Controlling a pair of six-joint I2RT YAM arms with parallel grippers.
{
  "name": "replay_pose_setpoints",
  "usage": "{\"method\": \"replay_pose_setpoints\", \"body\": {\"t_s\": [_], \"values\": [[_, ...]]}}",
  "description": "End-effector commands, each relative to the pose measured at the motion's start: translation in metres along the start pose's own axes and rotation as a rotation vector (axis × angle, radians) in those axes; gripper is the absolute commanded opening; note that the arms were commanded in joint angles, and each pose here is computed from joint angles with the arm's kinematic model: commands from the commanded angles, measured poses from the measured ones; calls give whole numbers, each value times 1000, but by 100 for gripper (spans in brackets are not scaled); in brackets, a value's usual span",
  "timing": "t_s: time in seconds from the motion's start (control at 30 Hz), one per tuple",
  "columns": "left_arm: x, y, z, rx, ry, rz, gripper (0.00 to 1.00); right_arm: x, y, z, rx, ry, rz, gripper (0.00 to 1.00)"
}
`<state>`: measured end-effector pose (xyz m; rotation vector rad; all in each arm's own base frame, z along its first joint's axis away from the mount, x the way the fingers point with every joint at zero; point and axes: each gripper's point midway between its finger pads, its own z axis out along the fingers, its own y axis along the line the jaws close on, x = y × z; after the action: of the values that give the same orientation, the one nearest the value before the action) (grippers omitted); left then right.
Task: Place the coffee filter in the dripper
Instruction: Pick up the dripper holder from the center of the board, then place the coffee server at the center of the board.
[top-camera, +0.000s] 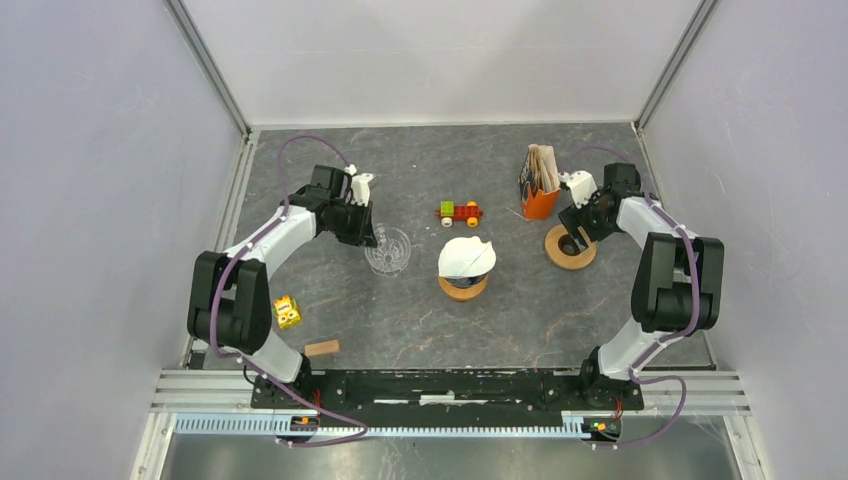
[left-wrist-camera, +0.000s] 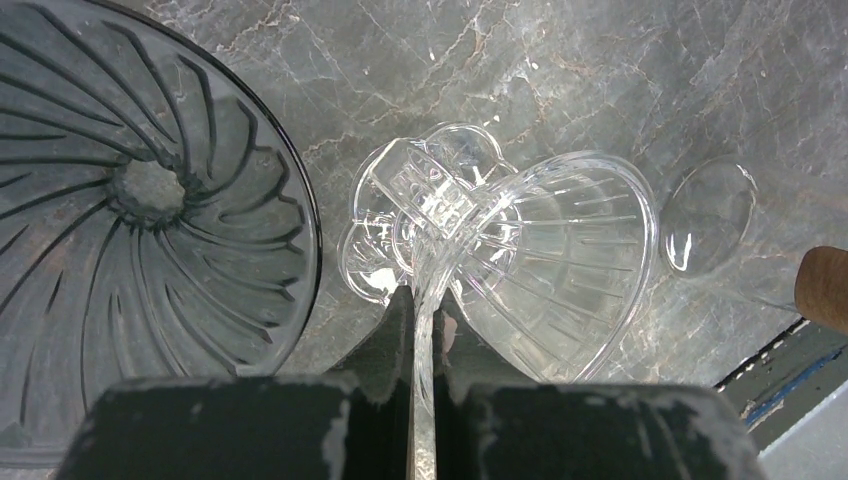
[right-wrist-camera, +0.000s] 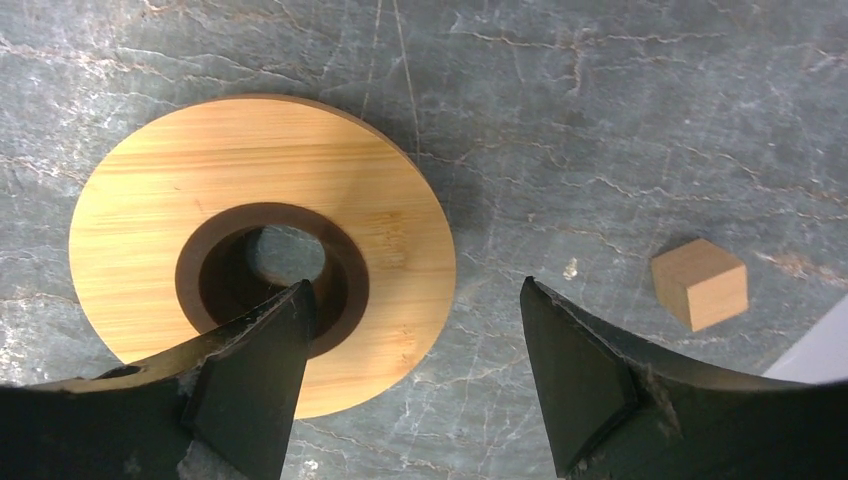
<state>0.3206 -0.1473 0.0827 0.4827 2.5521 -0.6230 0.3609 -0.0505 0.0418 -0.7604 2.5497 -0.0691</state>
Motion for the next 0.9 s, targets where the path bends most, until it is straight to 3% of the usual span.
{"method": "replay_pose_setpoints", "body": {"t_s": [0.0, 0.23, 0.5, 0.6, 0.73, 0.87], "values": [[-19, 3, 5, 7, -56, 1, 8, -11, -1, 5, -34, -27, 0, 81], [-26, 6, 10, -1, -54, -1, 22, -14, 0, 10, -58, -22, 4, 69], [-40, 3, 2, 1, -83, 12, 40, -33, -9, -2, -64, -48, -8, 35], [-54, -4, -8, 16, -114, 27, 47, -45, -14, -13, -58, -71, -19, 26], [-74, -13, -32, 7, -183, 72, 64, -64, -19, -38, -45, -123, -32, 15], [-99, -27, -69, -4, -299, 124, 79, -100, -17, -72, -37, -191, -76, 11]]}}
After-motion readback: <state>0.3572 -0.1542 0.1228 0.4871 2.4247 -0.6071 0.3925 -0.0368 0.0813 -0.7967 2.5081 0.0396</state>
